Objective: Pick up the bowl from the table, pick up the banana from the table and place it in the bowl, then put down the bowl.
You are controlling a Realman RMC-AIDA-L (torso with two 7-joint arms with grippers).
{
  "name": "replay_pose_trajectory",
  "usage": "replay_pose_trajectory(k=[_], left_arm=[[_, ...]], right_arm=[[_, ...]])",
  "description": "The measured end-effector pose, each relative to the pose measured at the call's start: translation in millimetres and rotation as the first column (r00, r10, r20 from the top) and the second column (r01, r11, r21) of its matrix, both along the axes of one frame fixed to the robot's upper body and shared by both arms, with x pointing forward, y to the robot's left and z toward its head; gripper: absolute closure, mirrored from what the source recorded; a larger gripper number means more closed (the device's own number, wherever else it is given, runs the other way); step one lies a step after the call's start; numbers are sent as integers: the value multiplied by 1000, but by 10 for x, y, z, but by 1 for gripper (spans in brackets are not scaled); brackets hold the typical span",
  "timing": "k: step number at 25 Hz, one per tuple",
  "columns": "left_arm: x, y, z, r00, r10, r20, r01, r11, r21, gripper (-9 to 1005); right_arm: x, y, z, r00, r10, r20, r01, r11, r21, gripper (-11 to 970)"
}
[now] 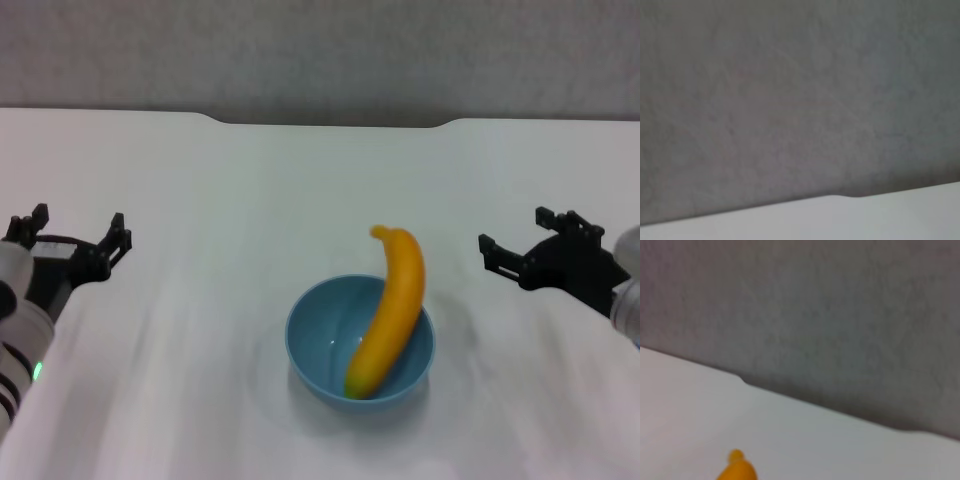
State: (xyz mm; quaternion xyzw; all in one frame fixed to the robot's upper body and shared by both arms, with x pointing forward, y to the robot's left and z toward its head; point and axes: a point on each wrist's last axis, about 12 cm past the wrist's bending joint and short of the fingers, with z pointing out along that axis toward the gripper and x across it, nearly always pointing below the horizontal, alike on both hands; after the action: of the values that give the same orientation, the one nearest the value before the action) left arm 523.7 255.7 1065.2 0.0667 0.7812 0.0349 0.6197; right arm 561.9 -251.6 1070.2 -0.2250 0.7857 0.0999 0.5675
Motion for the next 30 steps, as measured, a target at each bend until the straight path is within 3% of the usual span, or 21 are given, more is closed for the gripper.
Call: replay_pose_trajectory(k=[4, 8, 14, 20, 30], left_arm=[[-54, -81, -87, 1000, 6, 30, -6, 1000, -2, 93], [-65, -189, -207, 999, -38, 36, 39, 999, -27, 93], [-178, -154, -290, 983, -44, 181, 72, 985, -154, 93], [-228, 56, -398, 962, -84, 261, 142, 967, -211, 93], [-155, 131, -538, 975, -127, 180, 155, 977, -146, 93]], right_arm=[[-112, -75, -156, 999, 17, 38, -20, 997, 78, 69], [-277, -222, -274, 988, -2, 151, -24, 985, 169, 69], [-455, -407, -367, 966, -48, 253, -26, 959, 283, 69], [-469, -396, -398, 966, -29, 257, -48, 956, 290, 69], [-504, -477, -560, 984, -56, 168, 14, 970, 244, 69]])
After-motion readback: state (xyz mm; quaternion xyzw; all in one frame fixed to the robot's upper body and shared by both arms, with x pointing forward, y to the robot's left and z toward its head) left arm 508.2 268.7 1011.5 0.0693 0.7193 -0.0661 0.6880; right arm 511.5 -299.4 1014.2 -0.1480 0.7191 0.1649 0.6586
